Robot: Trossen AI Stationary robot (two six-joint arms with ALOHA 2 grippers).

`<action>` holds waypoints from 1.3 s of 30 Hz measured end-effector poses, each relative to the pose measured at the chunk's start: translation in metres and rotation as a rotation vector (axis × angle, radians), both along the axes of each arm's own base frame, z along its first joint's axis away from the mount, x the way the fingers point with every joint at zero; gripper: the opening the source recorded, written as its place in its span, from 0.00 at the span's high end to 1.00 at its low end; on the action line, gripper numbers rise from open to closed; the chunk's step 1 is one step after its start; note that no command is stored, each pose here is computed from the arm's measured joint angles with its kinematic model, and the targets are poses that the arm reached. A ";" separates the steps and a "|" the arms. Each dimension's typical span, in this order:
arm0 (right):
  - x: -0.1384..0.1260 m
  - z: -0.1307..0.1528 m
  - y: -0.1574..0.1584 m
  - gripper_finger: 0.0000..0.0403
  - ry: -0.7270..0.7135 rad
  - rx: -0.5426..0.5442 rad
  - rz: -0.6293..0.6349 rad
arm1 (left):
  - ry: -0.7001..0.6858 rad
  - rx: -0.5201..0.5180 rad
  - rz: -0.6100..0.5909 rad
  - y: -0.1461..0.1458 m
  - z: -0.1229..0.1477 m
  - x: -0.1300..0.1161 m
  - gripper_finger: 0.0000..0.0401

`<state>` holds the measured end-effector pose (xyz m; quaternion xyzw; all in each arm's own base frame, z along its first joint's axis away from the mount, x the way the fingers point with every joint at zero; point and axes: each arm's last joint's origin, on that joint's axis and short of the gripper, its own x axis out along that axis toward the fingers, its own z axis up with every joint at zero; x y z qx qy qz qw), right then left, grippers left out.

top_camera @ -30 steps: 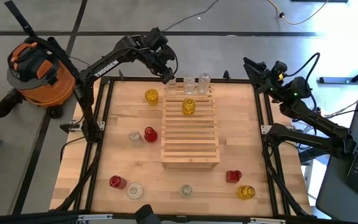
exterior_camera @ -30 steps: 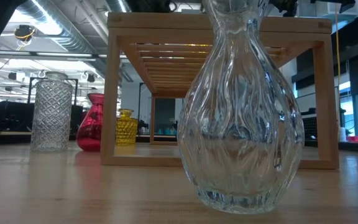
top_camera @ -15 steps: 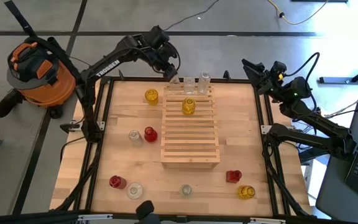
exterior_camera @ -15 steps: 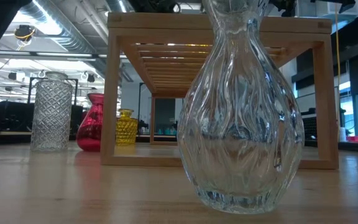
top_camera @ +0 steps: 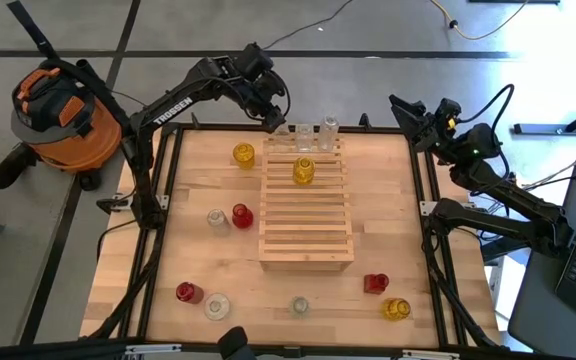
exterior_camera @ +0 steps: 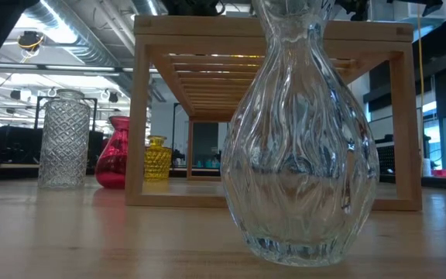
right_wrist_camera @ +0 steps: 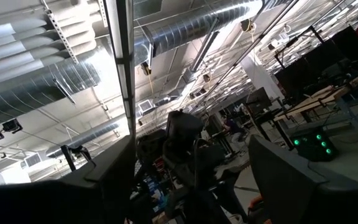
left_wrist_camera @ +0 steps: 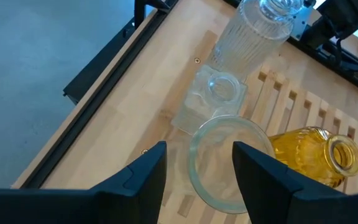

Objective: Sort vases onto shelf
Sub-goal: Align the transparent vase with the transparent vases on the shelf, then align the yellow vase with the yellow vase on the shelf

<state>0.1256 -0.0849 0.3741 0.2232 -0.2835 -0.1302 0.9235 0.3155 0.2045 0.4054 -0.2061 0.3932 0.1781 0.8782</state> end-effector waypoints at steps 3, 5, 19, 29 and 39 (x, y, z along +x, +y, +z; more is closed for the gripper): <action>0.000 0.000 0.000 0.34 0.000 0.000 0.000 | 0.000 0.001 -0.003 -0.001 0.000 0.001 0.56; 0.000 0.000 0.000 0.34 0.000 0.000 0.000 | 0.002 0.003 -0.001 -0.001 0.000 0.001 0.56; 0.000 0.000 0.000 0.34 0.000 0.000 -0.001 | -0.057 0.135 0.069 -0.013 0.035 -0.027 0.56; 0.000 0.000 0.000 0.34 0.003 -0.001 0.018 | 0.211 0.012 -0.019 -0.052 0.036 -0.074 0.56; 0.001 -0.002 0.001 0.34 0.022 0.001 0.036 | 0.264 0.002 0.147 -0.035 -0.060 -0.075 0.56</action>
